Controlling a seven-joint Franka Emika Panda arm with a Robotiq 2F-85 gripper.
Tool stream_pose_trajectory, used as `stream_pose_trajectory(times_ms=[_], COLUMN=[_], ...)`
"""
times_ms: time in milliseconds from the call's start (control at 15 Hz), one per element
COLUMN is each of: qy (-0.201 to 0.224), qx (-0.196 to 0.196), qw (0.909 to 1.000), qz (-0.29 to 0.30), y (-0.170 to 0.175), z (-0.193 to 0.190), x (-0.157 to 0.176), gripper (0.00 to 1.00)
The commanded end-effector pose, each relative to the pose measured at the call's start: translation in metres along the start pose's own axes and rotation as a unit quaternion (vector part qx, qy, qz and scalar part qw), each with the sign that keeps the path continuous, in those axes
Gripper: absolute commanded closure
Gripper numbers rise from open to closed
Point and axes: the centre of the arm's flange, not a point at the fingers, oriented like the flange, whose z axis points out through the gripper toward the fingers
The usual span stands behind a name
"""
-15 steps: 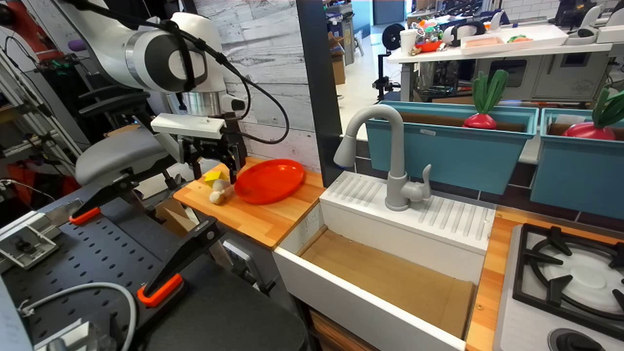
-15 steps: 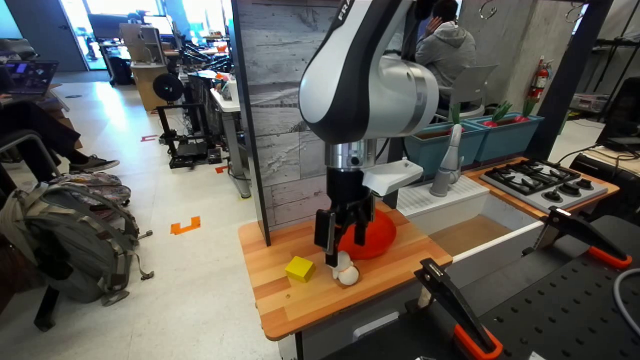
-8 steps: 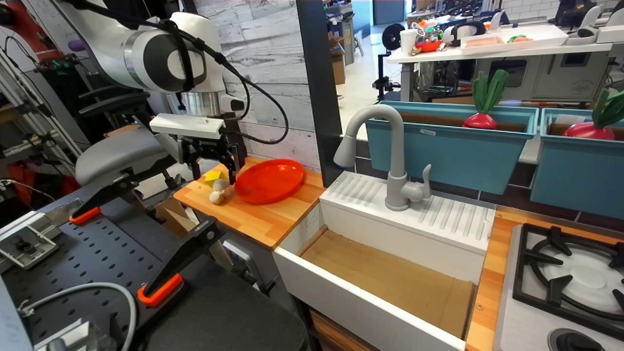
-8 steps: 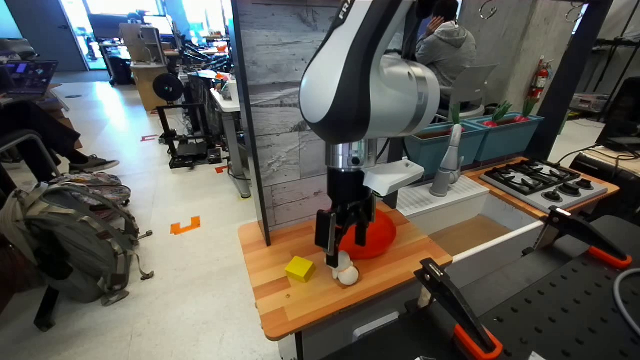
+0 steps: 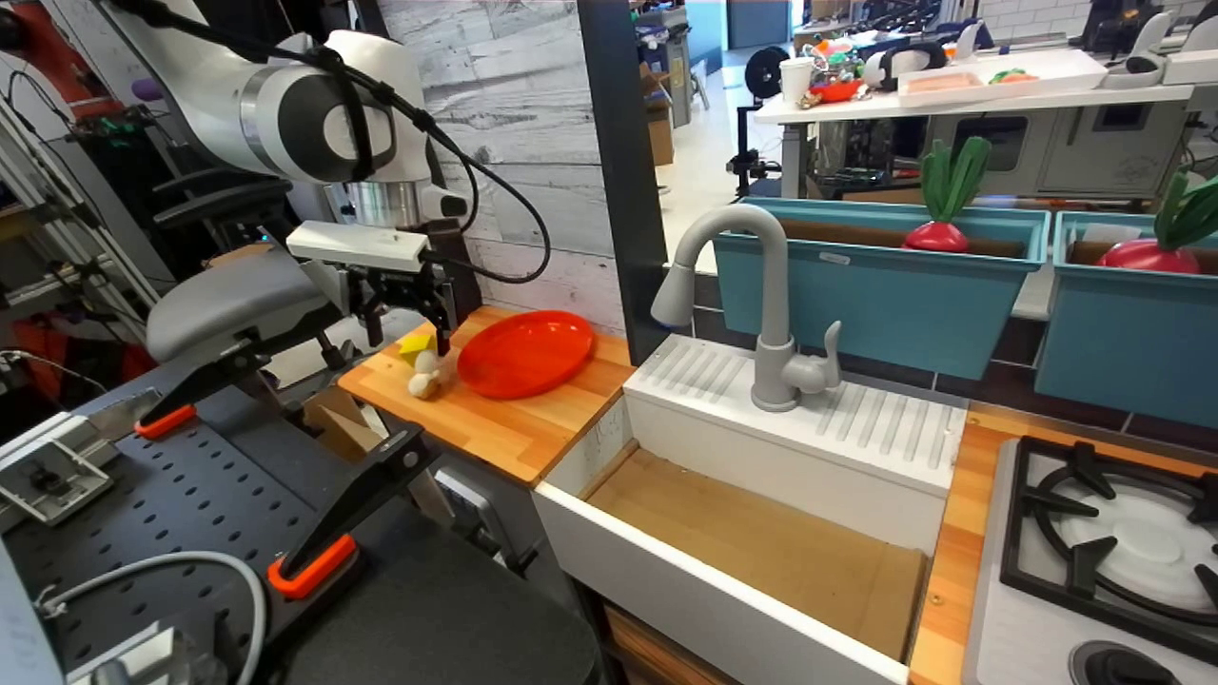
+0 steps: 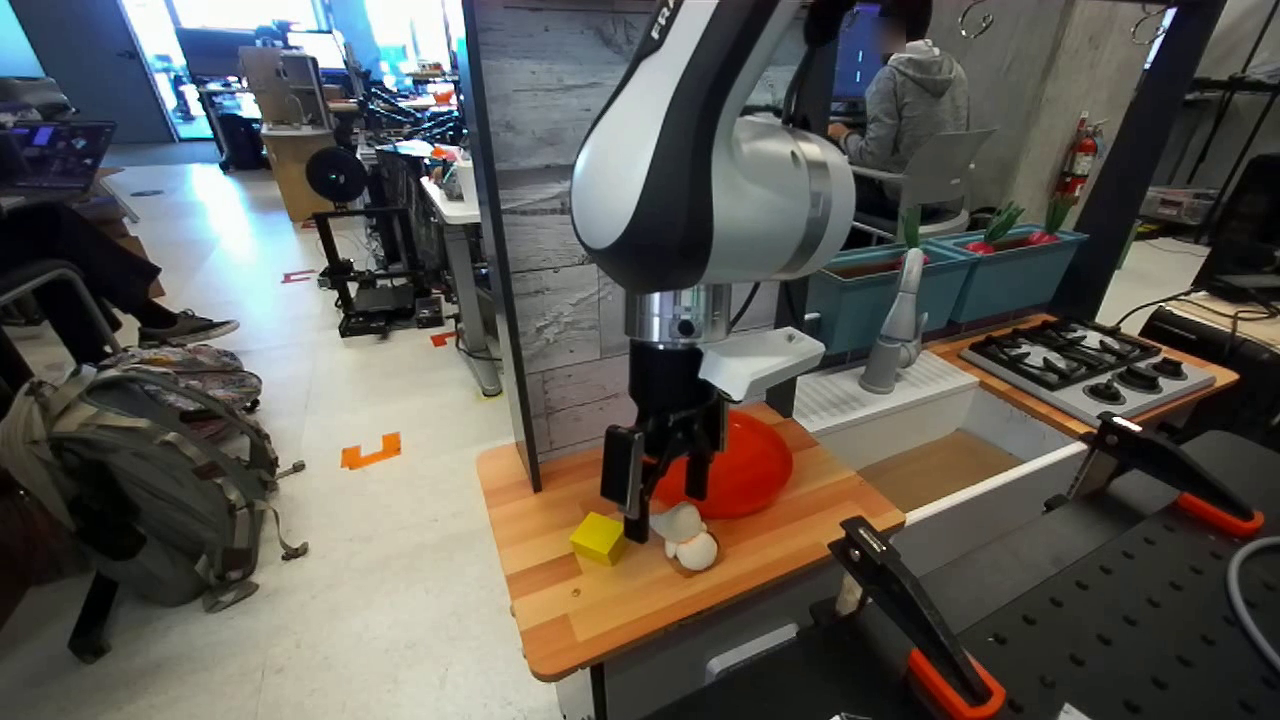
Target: Remove the doll from the plate, then put the yellow block on the plate
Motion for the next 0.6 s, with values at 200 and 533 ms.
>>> stream_pose_trajectory(times_ms=[200,533], qy=[0.023,0.022], qx=[-0.022,-0.046], qw=[0.9995,0.9987], qz=[0.009,0.009], y=[-0.027,-0.048], z=[-0.005,0.004], x=[0.033,0.051], gripper=[0.00,0.00])
